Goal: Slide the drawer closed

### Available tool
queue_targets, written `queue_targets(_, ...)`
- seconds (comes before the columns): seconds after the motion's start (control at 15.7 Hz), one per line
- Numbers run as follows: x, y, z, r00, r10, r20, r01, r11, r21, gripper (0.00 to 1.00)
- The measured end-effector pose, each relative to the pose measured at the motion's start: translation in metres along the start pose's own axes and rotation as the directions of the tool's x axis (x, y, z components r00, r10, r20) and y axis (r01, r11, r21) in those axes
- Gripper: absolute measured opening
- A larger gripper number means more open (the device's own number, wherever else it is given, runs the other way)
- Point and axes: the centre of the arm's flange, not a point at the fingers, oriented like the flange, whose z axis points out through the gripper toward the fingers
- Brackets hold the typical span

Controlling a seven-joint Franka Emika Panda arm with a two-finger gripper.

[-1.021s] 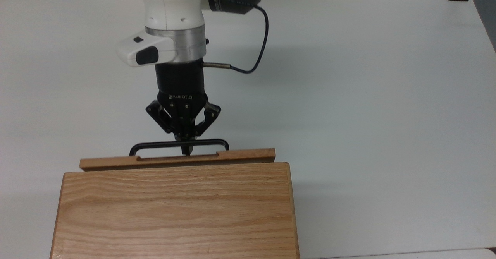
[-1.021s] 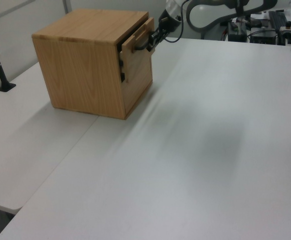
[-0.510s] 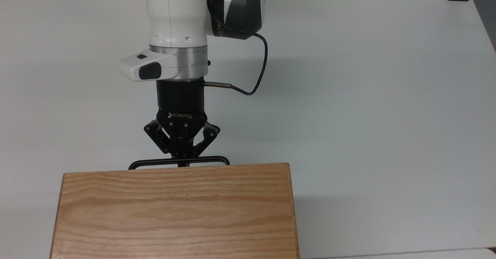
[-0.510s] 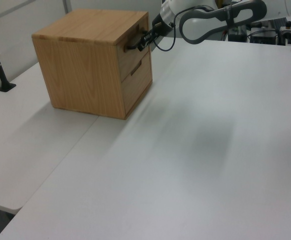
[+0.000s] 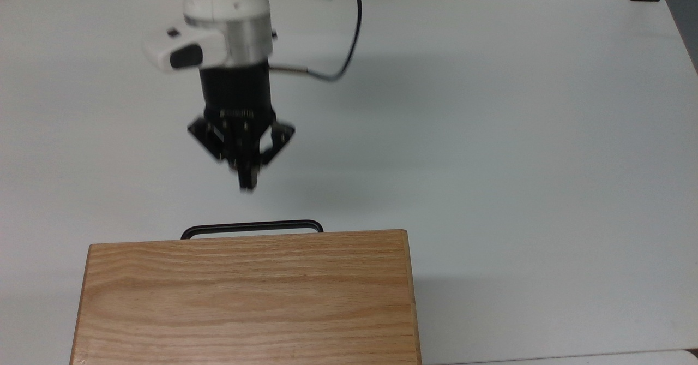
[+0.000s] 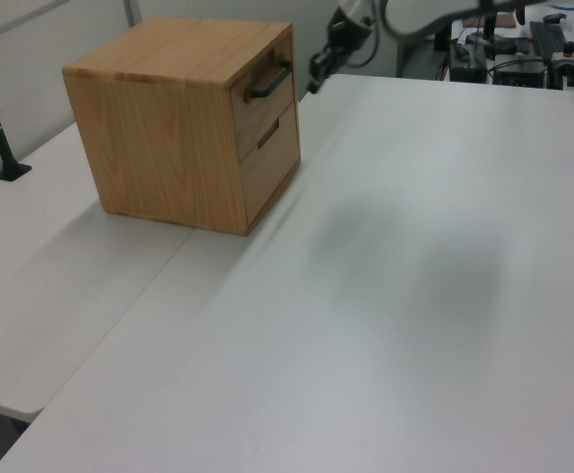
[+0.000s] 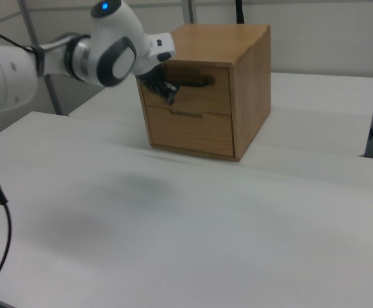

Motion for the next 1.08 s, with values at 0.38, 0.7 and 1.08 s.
queue_targets(0.38, -0.058, 0.016, -0.093, 0.935, -0.029, 0.354, 0.042, 0.999, -0.028, 0.39)
queue_targets(0.7, -0.097, 0.022, -0.109, 0.89, -0.064, 0.452, 0.113, 0.99, -0.083, 0.89)
queue_targets(1.08, -0.102, 0.025, -0.1, 0.879, -0.08, 0.471, 0.145, 0.984, -0.103, 1.0)
